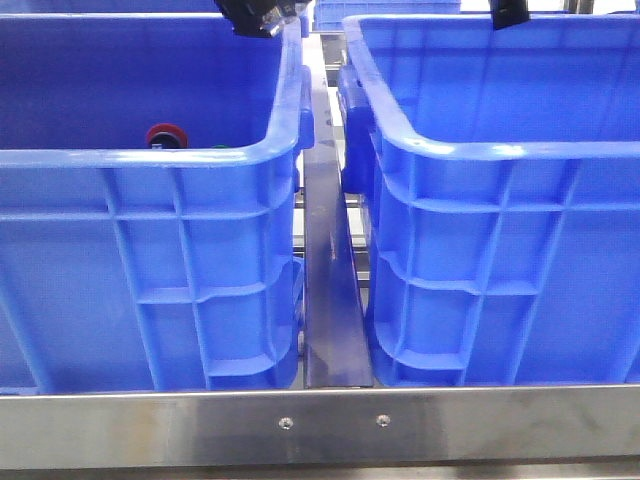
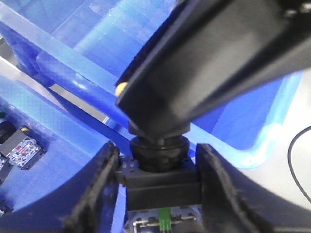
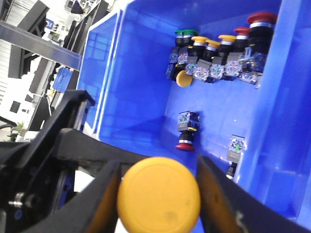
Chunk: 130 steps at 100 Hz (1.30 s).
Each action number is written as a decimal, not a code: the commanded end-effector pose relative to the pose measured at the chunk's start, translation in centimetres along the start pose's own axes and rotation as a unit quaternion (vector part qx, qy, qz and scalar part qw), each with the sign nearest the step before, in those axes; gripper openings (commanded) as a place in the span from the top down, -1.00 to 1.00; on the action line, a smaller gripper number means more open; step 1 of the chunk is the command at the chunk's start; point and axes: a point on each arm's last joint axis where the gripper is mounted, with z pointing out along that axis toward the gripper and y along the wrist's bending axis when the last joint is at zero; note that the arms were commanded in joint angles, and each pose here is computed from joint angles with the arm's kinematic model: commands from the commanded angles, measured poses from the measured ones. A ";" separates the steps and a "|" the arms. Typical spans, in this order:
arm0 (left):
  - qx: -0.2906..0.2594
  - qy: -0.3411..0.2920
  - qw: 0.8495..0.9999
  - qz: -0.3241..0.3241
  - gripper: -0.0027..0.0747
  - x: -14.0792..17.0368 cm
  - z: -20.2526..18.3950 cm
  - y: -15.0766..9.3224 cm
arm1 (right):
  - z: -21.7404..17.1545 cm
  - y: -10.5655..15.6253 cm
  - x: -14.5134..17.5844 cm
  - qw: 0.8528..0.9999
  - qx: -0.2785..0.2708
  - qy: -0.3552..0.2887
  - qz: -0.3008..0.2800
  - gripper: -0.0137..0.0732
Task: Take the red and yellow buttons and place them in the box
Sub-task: 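Lift the yellow button and pass it from the left gripper to the right gripper, then carry the yellow button with the right gripper over the empty bin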
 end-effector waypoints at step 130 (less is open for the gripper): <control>-0.001 -0.066 0.998 0.008 -0.48 -1.7 -3.4 -0.9 | -6.4 -7.6 -9.2 0.858 0.362 -0.179 -0.318 0.36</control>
